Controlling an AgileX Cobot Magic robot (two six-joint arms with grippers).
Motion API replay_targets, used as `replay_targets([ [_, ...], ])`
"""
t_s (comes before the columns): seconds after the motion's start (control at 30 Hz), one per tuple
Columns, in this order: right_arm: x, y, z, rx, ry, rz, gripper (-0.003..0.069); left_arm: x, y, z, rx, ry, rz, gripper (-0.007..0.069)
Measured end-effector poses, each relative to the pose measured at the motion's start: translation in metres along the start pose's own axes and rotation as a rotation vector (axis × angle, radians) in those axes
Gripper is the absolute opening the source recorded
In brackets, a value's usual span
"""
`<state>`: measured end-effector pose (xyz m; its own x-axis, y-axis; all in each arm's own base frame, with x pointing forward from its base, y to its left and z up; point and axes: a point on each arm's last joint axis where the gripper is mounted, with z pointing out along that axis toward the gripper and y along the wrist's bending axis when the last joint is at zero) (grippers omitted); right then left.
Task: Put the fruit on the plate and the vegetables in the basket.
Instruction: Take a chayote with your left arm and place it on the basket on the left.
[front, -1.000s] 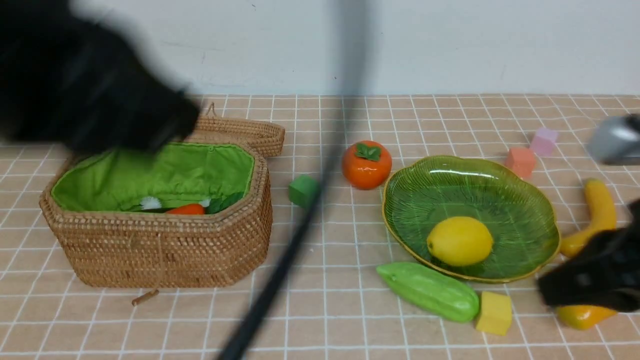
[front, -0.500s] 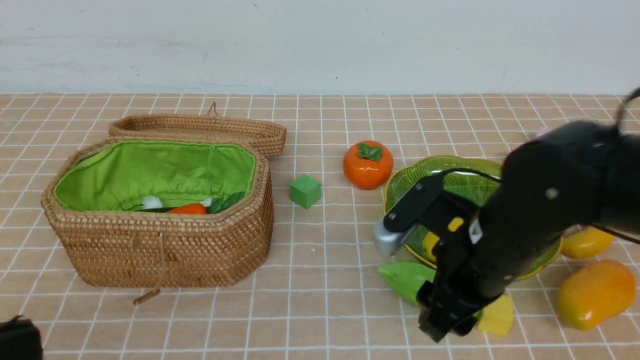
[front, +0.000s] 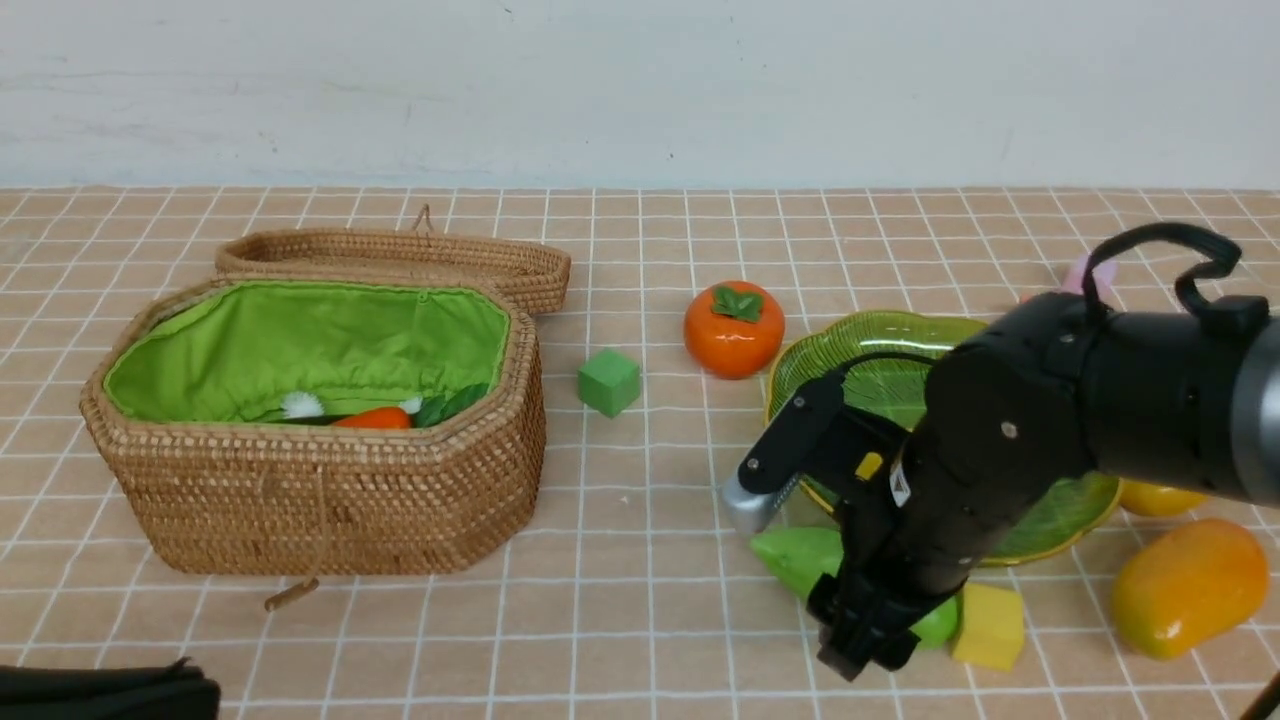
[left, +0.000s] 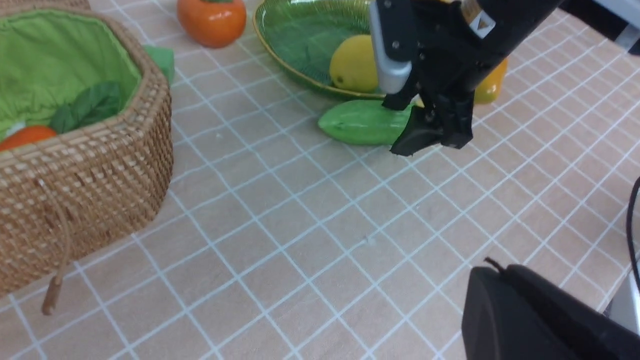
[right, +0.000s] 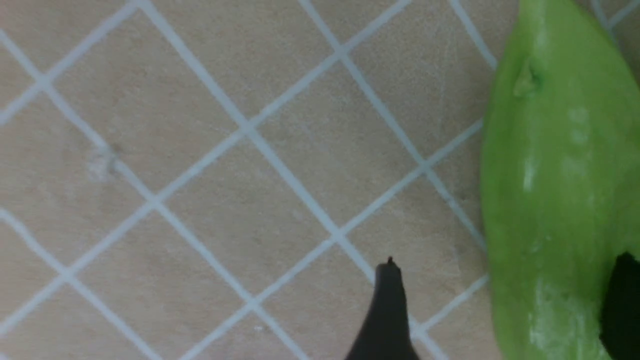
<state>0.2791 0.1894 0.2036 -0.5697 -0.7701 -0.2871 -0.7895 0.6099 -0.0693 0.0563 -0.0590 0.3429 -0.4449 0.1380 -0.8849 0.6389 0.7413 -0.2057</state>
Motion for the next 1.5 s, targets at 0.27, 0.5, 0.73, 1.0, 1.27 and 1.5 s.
replay_targets([
  [0.27,-0.012,0.025,-0.026,-0.093,0.004,-0.004,0.0531,0.0,0.0,0.001,-0.004,0.0,0.044,-0.0013],
  [0.5,-0.016,0.017,-0.034,-0.015,-0.009,-0.06,0.0531,0.0,0.0,0.001,-0.004,-0.002,0.048,-0.0013],
  [0.73,-0.021,0.009,0.022,0.026,0.06,-0.117,0.0529,0.0,0.0,0.001,-0.004,0.003,0.048,-0.0013],
  [1.0,-0.021,0.009,0.034,0.001,0.117,-0.107,0.0442,0.004,0.002,0.001,-0.024,0.042,0.06,-0.0013],
  [1.27,-0.085,0.008,-0.09,-0.047,-0.308,-0.009,0.0442,0.006,0.02,-0.002,-0.217,0.056,-0.009,-0.0013],
  [1.5,-0.166,0.031,-0.152,-0.253,-0.799,-0.164,0.0442,0.004,0.031,-0.005,-0.345,0.021,-0.127,-0.0013],
])
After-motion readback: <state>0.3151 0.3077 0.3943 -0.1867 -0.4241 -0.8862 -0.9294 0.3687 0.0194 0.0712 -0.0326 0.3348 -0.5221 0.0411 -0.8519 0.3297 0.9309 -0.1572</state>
